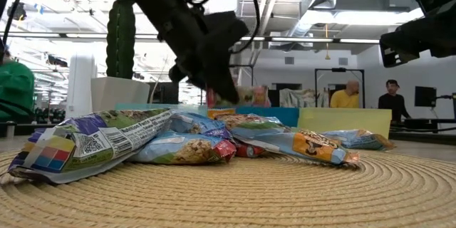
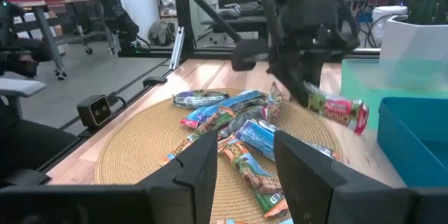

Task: Pick and place Granola Bars by type
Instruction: Put the red granola bar into the green bin

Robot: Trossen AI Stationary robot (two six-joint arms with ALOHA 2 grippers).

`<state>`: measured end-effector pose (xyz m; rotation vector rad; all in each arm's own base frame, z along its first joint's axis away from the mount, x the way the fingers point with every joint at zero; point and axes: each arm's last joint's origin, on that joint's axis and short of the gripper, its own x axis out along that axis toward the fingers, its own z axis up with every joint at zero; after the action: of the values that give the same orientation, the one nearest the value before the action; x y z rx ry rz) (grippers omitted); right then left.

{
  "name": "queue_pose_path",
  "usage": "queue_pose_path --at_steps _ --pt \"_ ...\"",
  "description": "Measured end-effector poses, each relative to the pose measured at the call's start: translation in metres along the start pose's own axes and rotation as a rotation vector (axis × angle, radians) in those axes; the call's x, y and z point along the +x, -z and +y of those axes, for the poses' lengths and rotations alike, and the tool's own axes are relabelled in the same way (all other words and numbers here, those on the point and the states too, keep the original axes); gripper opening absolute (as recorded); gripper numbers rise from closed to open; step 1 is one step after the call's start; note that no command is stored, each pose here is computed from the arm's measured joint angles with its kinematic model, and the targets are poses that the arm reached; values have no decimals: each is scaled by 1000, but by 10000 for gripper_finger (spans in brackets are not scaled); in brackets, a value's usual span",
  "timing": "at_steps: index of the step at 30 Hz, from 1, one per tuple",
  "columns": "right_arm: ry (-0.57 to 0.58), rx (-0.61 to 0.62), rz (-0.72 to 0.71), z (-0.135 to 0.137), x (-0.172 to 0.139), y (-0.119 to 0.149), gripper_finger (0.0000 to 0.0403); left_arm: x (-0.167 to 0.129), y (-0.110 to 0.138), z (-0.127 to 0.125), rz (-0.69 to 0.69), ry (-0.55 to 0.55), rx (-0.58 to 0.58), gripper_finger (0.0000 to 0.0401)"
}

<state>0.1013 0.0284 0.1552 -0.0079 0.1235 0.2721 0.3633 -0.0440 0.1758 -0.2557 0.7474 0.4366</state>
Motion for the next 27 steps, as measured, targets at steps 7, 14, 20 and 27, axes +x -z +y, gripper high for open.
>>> queue_pose_path --at_steps 7,14,20,27 --pt "0 0 0 0 0 0 134 -21 -21 0 -138 23 1 52" --pt "0 0 0 0 0 0 134 -45 -42 -1 -290 66 9 52" --pt "0 0 -1 0 0 0 133 -50 -43 0 -312 23 23 52" --pt "0 0 0 0 0 0 134 -46 -46 7 -305 -8 16 52"
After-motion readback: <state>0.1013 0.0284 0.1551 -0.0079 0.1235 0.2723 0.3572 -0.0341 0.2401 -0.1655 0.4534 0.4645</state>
